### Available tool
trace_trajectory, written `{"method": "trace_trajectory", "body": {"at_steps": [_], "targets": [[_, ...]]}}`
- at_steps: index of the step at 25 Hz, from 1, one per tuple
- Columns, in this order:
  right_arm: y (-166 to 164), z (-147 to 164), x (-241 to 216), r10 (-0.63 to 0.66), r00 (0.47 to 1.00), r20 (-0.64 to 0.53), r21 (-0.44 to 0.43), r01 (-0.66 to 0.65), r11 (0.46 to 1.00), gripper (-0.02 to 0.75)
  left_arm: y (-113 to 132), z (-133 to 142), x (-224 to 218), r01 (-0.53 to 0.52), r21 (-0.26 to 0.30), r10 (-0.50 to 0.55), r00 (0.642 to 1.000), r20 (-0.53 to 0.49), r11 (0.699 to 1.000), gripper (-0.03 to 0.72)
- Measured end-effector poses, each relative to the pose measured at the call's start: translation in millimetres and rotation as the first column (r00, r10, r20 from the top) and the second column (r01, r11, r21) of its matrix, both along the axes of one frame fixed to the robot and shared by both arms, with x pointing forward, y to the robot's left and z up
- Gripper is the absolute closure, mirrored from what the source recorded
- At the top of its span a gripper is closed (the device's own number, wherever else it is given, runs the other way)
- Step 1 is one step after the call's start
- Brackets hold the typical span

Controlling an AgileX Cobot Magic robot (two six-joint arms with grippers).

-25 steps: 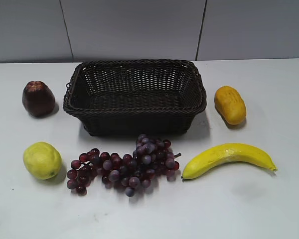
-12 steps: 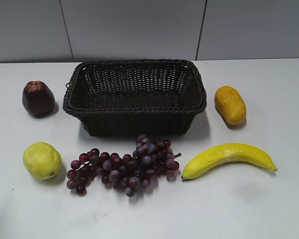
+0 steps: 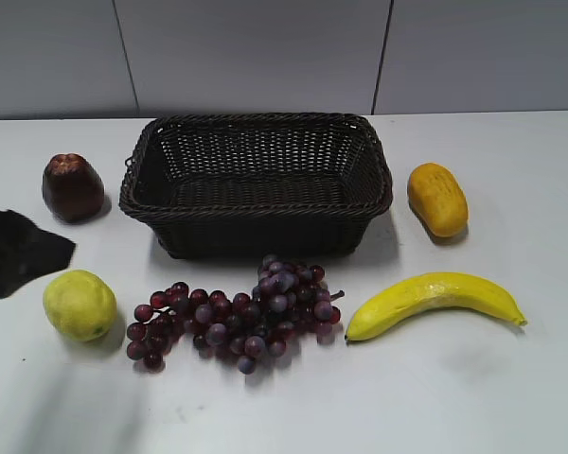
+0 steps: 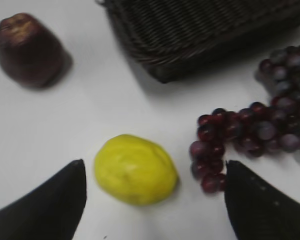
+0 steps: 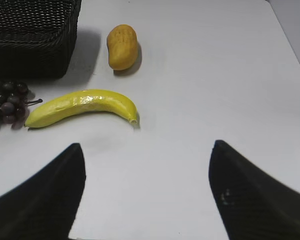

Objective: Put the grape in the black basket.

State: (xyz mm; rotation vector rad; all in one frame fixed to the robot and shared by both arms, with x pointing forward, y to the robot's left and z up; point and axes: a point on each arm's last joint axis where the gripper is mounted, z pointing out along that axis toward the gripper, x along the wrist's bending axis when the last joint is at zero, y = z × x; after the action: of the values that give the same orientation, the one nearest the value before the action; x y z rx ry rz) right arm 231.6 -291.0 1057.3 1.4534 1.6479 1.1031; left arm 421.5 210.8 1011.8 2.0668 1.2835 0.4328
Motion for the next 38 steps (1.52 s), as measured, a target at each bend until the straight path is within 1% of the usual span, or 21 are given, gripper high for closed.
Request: {"method": "trace_trajectory", "body": {"at_steps": [4, 6, 9, 13, 15, 19, 23, 26, 31, 35, 37, 38], "targets": [[0, 0, 0, 0.0, 1.0, 0.0, 0.0, 0.0, 1.0, 0.153, -39, -5, 11, 0.133, 0.017, -0.133, 0.991, -0.024, 0.991, 0.048], [0, 0, 0, 0.0, 1.0, 0.0, 0.0, 0.0, 1.0, 0.152, -58, -6, 19, 0.18, 0.024, -0.179, 0.983, -0.041, 0.983, 0.049], [0, 0, 0, 0.0, 1.0, 0.0, 0.0, 0.0, 1.0, 0.152, -83, -8, 31, 0.248, 0.052, -0.244, 0.967, -0.072, 0.967, 0.049], [0, 0, 0, 0.0, 1.0, 0.0, 0.0, 0.0, 1.0, 0.152, -116, -14, 42, 0.345, 0.107, -0.329, 0.933, -0.144, 0.932, 0.049], [0, 0, 0, 0.0, 1.0, 0.0, 0.0, 0.0, 1.0, 0.152, -130, -22, 46, 0.392, 0.135, -0.362, 0.91, -0.202, 0.91, 0.049], [0, 0, 0, 0.0, 1.0, 0.0, 0.0, 0.0, 1.0, 0.153, -156, -37, 53, 0.466, 0.17, -0.421, 0.873, -0.245, 0.868, 0.049], [0, 0, 0, 0.0, 1.0, 0.0, 0.0, 0.0, 1.0, 0.153, -174, -57, 62, 0.511, 0.195, -0.443, 0.842, -0.308, 0.837, 0.039], [0, 0, 0, 0.0, 1.0, 0.0, 0.0, 0.0, 1.0, 0.153, -185, -77, 70, 0.528, 0.209, -0.441, 0.826, -0.351, 0.823, 0.026], [0, 0, 0, 0.0, 1.0, 0.0, 0.0, 0.0, 1.0, 0.153, -197, -101, 81, 0.536, 0.221, -0.433, 0.816, -0.382, 0.815, 0.026], [0, 0, 0, 0.0, 1.0, 0.0, 0.0, 0.0, 1.0, 0.153, -200, -119, 86, 0.548, 0.242, -0.429, 0.806, -0.407, 0.801, 0.029], [0, 0, 0, 0.0, 1.0, 0.0, 0.0, 0.0, 1.0, 0.153, -200, -127, 86, 0.554, 0.251, -0.426, 0.8, -0.422, 0.794, 0.045], [0, 0, 0, 0.0, 1.0, 0.0, 0.0, 0.0, 1.0, 0.153, -200, -127, 86, 0.555, 0.252, -0.427, 0.801, -0.42, 0.793, 0.067]]}}
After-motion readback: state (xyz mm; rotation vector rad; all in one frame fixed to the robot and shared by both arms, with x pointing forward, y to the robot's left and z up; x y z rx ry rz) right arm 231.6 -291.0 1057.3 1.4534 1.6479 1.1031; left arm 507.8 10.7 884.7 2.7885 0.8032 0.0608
